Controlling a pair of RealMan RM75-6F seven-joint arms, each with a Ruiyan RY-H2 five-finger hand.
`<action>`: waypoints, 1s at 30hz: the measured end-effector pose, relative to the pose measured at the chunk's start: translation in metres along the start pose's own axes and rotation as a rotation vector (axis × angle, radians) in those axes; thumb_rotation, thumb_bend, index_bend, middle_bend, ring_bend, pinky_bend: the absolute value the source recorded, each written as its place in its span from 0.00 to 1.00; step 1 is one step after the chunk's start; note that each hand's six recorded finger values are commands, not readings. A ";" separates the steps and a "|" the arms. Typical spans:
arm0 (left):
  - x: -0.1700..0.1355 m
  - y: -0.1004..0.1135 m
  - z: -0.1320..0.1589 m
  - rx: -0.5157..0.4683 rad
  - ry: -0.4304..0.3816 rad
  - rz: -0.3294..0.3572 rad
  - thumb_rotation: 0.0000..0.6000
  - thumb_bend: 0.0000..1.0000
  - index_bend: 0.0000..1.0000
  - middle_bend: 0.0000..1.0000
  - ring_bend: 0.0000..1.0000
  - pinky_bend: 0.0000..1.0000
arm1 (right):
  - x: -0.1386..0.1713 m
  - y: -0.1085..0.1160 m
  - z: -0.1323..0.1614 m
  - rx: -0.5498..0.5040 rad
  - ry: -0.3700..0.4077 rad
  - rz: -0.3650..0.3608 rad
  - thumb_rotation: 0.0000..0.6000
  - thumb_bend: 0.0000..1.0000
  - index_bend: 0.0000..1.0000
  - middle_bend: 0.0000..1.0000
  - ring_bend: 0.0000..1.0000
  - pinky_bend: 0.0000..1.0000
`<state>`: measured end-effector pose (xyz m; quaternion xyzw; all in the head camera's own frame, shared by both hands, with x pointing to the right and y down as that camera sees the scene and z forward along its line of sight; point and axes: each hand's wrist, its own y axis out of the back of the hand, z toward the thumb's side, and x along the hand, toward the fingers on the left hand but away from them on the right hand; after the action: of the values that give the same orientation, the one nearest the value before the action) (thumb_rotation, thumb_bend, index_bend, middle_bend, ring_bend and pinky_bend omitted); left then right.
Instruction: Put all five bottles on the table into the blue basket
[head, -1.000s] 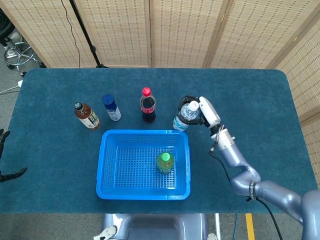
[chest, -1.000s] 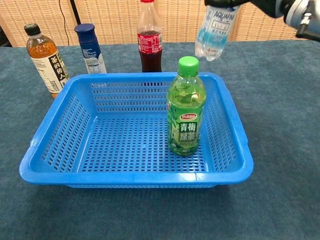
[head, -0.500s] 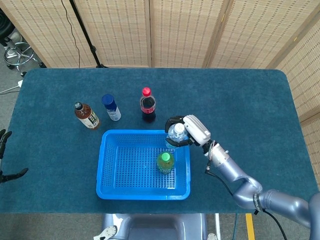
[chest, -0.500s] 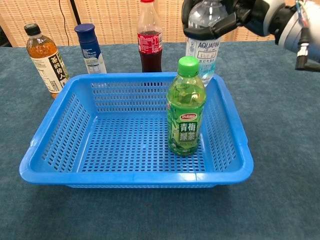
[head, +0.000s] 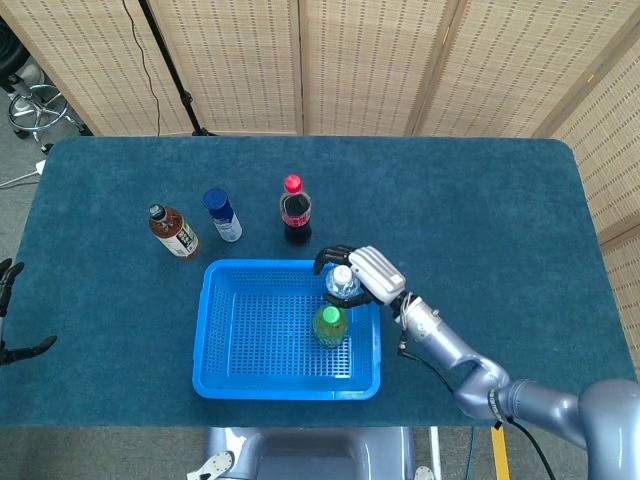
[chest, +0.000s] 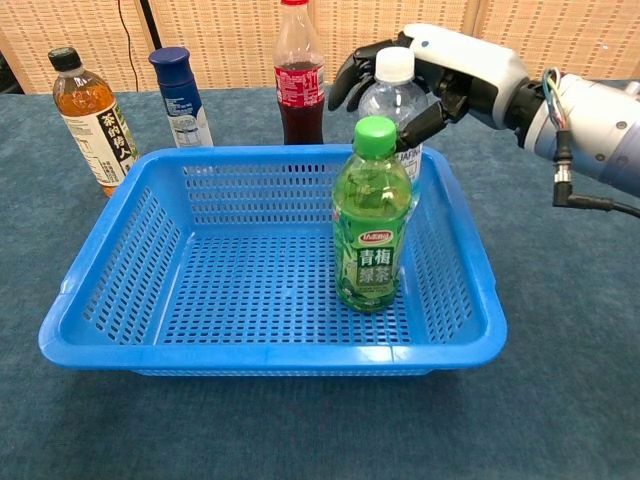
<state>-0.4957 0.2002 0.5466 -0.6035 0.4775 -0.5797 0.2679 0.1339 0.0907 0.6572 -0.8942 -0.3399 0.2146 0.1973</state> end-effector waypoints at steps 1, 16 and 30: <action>0.000 0.000 0.000 0.000 -0.001 0.000 1.00 0.04 0.00 0.00 0.00 0.00 | 0.001 -0.001 0.000 0.009 -0.004 0.004 1.00 0.03 0.09 0.03 0.01 0.25; 0.000 0.000 0.000 -0.006 -0.004 -0.003 1.00 0.04 0.00 0.00 0.00 0.00 | 0.023 0.040 0.004 0.095 -0.102 -0.085 1.00 0.00 0.00 0.00 0.00 0.01; 0.000 0.000 0.004 -0.001 -0.025 0.013 1.00 0.04 0.00 0.00 0.00 0.00 | 0.024 0.105 -0.014 -0.021 -0.220 -0.227 1.00 0.00 0.00 0.00 0.00 0.00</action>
<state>-0.4917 0.1997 0.5457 -0.6078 0.4781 -0.5701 0.2773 0.2125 0.0320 0.6098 -0.8231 -0.4606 0.2839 0.1727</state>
